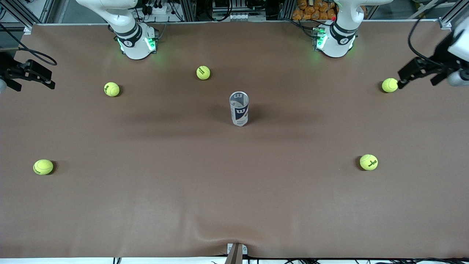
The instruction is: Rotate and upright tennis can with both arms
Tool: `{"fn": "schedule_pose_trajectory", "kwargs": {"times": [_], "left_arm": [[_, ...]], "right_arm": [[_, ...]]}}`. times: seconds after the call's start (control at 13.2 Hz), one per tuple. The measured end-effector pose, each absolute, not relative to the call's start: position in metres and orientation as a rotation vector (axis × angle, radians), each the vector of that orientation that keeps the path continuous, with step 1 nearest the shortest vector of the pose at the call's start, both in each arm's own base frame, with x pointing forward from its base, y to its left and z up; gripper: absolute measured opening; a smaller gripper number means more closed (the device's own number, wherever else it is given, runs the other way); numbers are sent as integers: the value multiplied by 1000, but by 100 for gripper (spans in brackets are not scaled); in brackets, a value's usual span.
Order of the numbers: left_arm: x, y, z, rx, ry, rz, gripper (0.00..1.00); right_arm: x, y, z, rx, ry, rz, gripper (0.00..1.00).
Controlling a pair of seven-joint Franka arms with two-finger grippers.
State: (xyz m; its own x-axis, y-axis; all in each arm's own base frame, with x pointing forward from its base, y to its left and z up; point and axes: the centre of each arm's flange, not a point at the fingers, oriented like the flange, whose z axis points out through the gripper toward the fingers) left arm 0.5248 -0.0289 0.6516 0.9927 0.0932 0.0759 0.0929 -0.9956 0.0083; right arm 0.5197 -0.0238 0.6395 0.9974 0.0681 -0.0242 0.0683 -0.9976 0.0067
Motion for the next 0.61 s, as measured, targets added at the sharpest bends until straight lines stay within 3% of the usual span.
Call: {"fn": "schedule_pose_trajectory", "kwargs": {"times": [0.61], "left_arm": [[541,-28,651,3198,115,149,100]], "right_arm": [[520,-24,640,3132,107,-37,100]]}}
